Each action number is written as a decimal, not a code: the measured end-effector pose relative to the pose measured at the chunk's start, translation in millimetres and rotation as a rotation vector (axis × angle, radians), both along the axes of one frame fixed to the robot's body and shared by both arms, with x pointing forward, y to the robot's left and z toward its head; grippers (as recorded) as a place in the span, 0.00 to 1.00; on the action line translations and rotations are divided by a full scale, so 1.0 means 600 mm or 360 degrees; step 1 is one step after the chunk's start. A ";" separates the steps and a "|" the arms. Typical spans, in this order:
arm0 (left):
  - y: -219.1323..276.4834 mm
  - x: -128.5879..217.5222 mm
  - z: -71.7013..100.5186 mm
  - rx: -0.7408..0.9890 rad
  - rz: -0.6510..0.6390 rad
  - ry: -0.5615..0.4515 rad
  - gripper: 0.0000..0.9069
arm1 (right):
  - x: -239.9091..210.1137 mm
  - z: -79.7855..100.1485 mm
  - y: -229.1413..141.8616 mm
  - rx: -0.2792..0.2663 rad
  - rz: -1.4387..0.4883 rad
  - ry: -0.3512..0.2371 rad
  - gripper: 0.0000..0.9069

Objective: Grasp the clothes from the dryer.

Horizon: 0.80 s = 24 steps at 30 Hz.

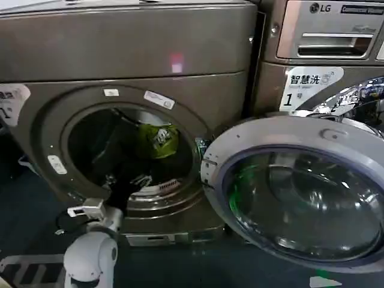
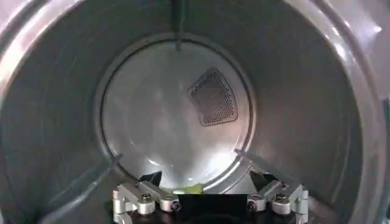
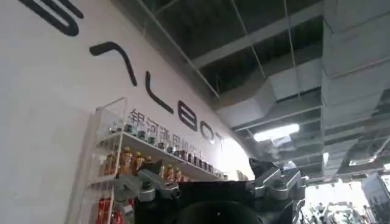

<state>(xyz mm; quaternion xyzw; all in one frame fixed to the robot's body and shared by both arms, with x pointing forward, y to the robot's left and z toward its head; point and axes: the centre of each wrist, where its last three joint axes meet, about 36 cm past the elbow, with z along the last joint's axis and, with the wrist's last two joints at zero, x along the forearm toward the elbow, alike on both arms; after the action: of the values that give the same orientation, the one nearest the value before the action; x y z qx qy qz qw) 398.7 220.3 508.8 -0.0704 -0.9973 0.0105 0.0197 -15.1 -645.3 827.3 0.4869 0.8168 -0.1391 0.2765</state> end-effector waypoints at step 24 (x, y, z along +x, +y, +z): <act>0.000 0.003 -0.001 -0.0002 -0.0007 0.0006 1.00 | -0.006 0.003 0.001 -0.0006 -0.0013 0.0004 1.00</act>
<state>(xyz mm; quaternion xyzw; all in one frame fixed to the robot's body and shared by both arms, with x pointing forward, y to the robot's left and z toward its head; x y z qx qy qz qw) 400.6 220.6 508.0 -0.0727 -0.9971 0.0112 0.0217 -18.5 -644.5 828.9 0.4896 0.8148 -0.1424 0.2758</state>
